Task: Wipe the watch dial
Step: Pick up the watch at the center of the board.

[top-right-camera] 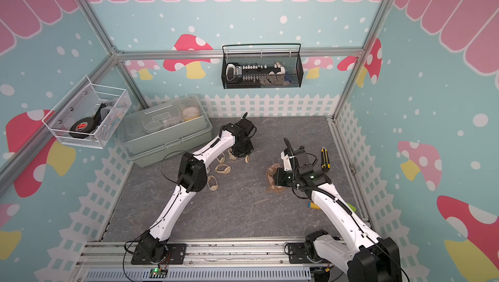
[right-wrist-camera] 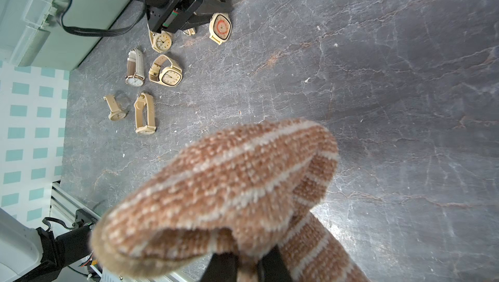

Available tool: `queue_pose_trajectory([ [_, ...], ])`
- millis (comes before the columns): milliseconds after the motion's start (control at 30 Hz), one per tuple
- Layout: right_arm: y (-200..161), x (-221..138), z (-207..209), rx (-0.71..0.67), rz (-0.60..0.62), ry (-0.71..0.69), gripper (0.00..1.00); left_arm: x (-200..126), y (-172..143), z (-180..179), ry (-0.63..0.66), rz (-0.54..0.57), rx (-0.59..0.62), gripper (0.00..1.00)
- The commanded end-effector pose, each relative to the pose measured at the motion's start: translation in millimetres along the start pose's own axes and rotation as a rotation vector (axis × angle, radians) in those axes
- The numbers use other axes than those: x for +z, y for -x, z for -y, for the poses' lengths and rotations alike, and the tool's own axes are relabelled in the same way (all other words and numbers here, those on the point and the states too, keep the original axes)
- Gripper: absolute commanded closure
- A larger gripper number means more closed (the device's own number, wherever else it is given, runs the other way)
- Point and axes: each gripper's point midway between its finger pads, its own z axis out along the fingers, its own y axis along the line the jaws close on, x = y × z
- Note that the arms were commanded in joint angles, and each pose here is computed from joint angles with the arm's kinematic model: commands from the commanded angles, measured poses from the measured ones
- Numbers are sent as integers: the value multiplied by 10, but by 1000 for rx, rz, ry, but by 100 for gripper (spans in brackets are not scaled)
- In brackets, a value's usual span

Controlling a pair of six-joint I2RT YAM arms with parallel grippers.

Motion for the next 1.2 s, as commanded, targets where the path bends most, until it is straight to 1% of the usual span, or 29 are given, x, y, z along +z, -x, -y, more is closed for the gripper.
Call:
queue_pose_trajectory([
  [0,92,-39,-23,4,21,-2,100,235,-38,-232,67,-32,-3,88],
  [133,115,-28,-38,13,27,5,100,221,-22,-275,66,-34,-2,96],
  [167,118,-25,-39,16,26,6,100,221,-20,-281,65,-35,0,100],
  [300,154,-5,-60,24,34,16,100,161,11,-287,55,-30,15,100],
  [467,241,46,-108,31,39,32,100,21,30,-216,12,-23,55,100],
  [633,349,120,-175,43,48,59,100,-264,102,-100,-59,38,101,100],
  [867,545,229,-334,35,51,110,100,-686,214,19,-163,124,121,100],
  [1167,940,427,-716,3,47,183,100,-1285,335,137,-320,230,117,100],
])
